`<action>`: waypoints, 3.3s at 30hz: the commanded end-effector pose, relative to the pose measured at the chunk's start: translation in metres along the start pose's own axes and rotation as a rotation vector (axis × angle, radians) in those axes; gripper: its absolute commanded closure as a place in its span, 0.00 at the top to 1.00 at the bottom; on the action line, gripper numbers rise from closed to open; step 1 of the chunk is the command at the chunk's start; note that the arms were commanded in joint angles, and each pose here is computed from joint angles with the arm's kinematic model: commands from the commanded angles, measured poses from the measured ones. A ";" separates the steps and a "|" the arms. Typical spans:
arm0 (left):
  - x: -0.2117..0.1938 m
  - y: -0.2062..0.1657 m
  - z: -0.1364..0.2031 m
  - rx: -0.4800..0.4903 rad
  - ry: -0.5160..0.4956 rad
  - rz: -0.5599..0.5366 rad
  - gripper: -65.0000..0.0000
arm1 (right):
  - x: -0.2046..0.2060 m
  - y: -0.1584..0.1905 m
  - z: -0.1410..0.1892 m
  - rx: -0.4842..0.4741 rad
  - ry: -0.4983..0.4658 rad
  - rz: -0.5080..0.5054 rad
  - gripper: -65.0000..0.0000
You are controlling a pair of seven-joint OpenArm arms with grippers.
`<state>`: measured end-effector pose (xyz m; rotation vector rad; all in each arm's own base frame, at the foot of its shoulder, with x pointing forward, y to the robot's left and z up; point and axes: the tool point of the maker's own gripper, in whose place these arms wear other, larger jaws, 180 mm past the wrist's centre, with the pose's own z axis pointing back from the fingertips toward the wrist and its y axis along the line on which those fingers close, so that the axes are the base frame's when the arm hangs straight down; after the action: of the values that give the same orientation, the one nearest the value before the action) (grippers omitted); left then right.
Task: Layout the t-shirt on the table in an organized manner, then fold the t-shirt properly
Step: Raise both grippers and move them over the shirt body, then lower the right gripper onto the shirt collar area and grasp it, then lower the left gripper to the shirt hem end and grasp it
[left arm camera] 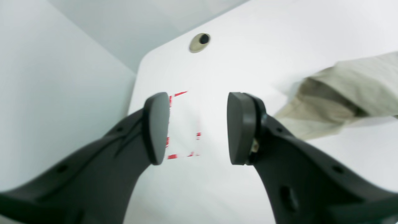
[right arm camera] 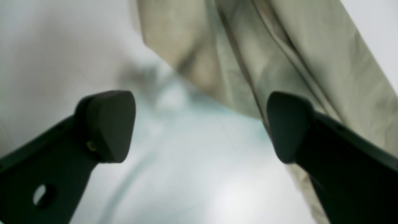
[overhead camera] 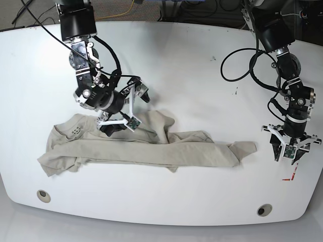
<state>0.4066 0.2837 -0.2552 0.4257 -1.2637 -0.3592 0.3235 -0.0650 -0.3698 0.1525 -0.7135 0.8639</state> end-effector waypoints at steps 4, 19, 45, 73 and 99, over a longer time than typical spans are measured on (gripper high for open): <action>0.012 0.021 0.000 0.052 -0.046 0.005 0.44 | 0.028 -0.008 -0.002 -0.081 -0.051 0.092 1.00; 0.008 0.024 0.003 0.058 -0.041 0.008 0.44 | 0.018 -0.013 -0.029 -0.103 0.003 0.107 0.93; 0.009 0.023 0.003 0.057 -0.043 0.006 0.44 | 0.009 -0.006 -0.051 -0.046 -0.029 0.065 0.23; 0.000 -0.018 0.003 -0.065 -0.022 -0.068 0.44 | 0.009 -0.010 0.043 -0.280 -0.104 0.030 0.00; 0.020 -0.117 0.004 -0.277 -0.071 -0.081 0.44 | -0.065 0.006 0.066 -0.295 0.027 -0.087 0.00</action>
<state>0.3897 0.1734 -0.3195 0.2215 -1.1661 -0.6234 0.2500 -0.1294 -0.3723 -0.0831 -0.7483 0.6686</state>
